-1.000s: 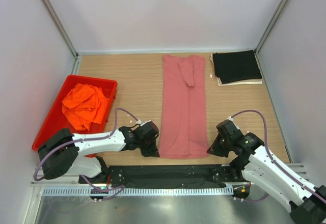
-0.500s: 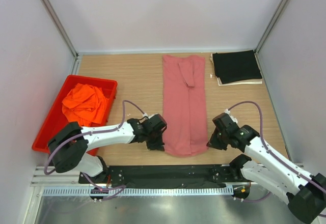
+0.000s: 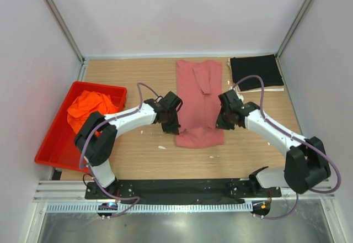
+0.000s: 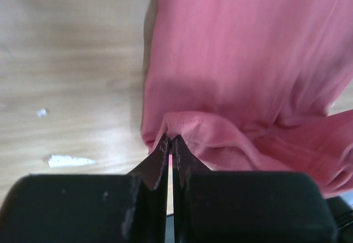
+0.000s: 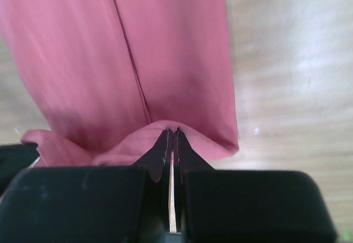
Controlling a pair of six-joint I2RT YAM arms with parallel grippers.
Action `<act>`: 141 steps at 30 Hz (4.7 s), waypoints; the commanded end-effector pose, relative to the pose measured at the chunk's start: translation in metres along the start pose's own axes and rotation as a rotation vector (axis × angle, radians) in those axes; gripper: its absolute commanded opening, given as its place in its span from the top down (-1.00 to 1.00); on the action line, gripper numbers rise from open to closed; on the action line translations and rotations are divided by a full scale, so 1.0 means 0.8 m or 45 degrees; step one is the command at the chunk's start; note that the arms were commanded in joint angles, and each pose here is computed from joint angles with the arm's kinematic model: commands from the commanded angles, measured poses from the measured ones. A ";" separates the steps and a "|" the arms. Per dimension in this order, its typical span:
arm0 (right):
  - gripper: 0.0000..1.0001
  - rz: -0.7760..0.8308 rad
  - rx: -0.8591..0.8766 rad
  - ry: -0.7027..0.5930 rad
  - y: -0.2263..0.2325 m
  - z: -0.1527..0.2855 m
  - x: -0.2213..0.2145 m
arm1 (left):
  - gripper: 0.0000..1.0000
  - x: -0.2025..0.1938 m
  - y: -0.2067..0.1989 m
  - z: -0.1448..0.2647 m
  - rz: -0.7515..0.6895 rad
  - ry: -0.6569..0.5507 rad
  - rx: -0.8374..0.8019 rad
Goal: Fold and stack the t-shirts
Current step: Fold the tshirt
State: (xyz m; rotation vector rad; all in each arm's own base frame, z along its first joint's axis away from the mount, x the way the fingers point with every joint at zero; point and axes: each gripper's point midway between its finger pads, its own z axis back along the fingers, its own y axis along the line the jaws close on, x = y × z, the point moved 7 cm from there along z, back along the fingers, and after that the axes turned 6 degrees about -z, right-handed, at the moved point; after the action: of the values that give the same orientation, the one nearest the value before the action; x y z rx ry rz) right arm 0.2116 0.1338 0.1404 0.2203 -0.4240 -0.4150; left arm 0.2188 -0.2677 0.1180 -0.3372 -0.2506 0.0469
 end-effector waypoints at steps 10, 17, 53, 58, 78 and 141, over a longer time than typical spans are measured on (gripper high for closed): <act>0.97 0.024 0.044 -0.151 0.038 -0.043 0.152 | 0.99 0.140 -0.025 -0.006 -0.113 -0.110 0.020; 0.97 0.025 0.125 -0.150 0.062 -0.054 0.196 | 1.00 0.199 -0.020 -0.012 -0.052 -0.156 -0.017; 0.97 -0.087 0.233 -0.200 0.048 -0.112 0.294 | 1.00 0.314 -0.015 -0.060 -0.017 -0.281 -0.313; 0.97 -0.087 0.242 -0.185 0.049 -0.122 0.298 | 1.00 0.315 -0.009 -0.073 -0.008 -0.270 -0.301; -0.03 -0.027 0.255 -0.102 0.027 -0.062 0.276 | 0.10 0.282 0.008 0.021 -0.048 -0.376 -0.283; 0.45 -0.354 -0.140 0.190 -0.125 -0.034 -0.048 | 0.57 -0.004 0.077 0.016 -0.027 0.059 0.088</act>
State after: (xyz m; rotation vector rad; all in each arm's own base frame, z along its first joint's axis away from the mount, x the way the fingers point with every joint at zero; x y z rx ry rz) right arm 0.1689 0.0775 0.0788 0.3311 -0.2254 -0.6536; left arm 0.1996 -0.2087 0.0853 -0.3349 -0.1506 0.0597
